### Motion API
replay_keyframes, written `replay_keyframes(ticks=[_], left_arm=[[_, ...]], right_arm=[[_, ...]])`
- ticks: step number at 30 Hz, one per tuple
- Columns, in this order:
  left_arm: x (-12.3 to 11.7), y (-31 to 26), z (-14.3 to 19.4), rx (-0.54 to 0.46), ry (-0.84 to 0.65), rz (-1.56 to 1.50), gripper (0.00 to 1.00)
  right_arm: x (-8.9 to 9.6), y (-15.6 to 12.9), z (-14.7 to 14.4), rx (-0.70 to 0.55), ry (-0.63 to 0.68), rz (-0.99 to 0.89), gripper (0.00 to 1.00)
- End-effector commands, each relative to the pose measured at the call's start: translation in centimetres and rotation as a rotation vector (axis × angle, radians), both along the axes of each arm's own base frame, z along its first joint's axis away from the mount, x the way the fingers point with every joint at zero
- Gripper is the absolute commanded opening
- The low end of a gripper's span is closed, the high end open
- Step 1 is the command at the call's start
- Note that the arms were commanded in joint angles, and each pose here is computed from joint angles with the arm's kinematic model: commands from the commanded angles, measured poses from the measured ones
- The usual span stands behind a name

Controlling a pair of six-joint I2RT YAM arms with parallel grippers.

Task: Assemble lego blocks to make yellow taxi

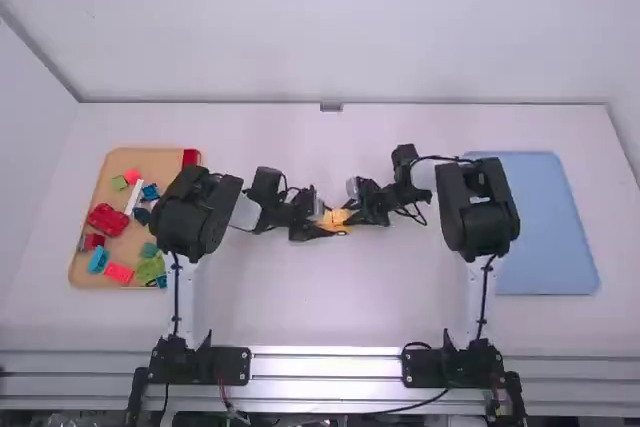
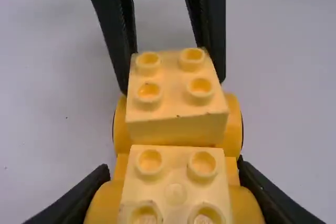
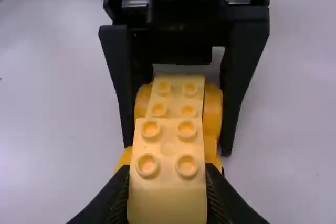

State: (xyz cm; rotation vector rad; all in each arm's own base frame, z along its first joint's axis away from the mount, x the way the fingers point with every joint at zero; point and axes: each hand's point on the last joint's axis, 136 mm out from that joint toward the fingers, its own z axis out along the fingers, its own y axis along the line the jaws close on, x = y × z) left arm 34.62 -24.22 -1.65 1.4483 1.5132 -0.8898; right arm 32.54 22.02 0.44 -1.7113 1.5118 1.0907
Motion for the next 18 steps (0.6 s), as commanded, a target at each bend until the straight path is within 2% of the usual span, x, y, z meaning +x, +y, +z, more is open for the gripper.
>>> replay_keyframes(ticks=[1,5,9,12,16,18], left_arm=[[-0.4,-0.2,-1.8,0.061,0.039,0.025,0.14],[-0.3,-0.2,-1.8,0.063,0.033,0.028,0.14],[0.5,0.2,-2.5,0.107,0.056,0.088,0.15],[0.4,0.2,-2.5,0.102,0.059,0.085,0.15],[0.4,0.2,-2.5,0.103,0.06,0.086,0.16],[0.4,0.2,-2.5,0.103,0.06,0.086,0.16]], right_arm=[[0.1,0.4,-0.1,-0.067,0.01,-0.006,0.19],[0.4,0.5,-1.0,-0.137,0.046,-0.044,0.17],[0.4,0.7,-1.1,-0.159,0.031,-0.038,0.11],[0.8,0.4,0.2,-0.158,0.004,-0.049,0.11],[2.1,-0.7,3.4,-0.189,-0.095,-0.085,0.09],[1.8,-0.6,3.6,-0.182,-0.123,-0.079,0.09]])
